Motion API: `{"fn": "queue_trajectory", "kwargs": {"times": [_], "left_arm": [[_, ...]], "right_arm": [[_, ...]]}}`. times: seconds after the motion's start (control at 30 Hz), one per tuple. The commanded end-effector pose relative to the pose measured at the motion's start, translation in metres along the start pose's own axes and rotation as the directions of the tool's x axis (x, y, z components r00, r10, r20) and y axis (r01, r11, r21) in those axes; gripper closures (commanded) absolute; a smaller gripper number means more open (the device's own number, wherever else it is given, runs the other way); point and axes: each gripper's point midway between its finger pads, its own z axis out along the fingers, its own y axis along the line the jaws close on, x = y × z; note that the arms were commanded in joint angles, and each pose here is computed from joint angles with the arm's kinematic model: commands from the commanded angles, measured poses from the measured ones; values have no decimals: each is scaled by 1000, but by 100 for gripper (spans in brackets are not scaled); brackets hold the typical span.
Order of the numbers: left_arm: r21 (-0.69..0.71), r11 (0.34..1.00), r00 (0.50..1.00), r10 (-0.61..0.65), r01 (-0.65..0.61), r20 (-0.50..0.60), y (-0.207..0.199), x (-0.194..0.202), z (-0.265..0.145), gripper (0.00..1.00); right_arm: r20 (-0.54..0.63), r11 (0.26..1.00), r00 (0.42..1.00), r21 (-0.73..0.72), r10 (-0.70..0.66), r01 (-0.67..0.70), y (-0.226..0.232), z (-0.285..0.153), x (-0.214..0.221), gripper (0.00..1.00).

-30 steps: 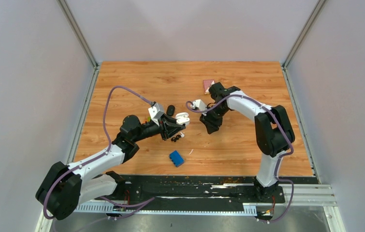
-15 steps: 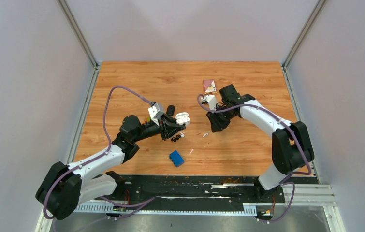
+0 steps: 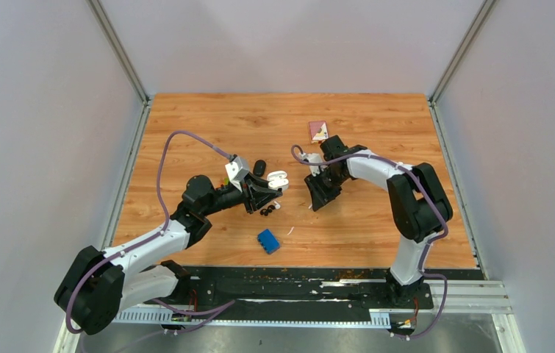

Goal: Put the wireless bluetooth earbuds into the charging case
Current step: Pick up the earbud from the center of the board.

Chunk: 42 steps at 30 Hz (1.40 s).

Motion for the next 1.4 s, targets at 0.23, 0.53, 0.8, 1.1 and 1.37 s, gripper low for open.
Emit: {"fn": "queue_trajectory", "kwargs": {"times": [0.23, 0.53, 0.8, 1.1, 1.37], "left_arm": [[23, 999, 999, 33, -34, 42, -3, -17, 4, 99], [24, 999, 999, 30, -31, 35, -3, -15, 5, 99], [24, 999, 999, 29, -30, 32, -2, -15, 5, 99], [25, 999, 999, 30, -31, 32, -3, -16, 5, 99], [24, 999, 999, 30, -31, 32, -3, -16, 5, 99]], "right_arm": [[19, 999, 999, 7, 35, -35, 1, 13, -27, 62], [3, 998, 999, 17, 54, -54, -4, 18, -31, 69], [-9, 998, 999, 48, 38, -37, -7, 18, -23, 72], [-17, 998, 999, 48, 27, -26, -6, 15, -18, 73], [-12, 1000, 1000, 4, -22, 22, 3, 10, -14, 76]]}}
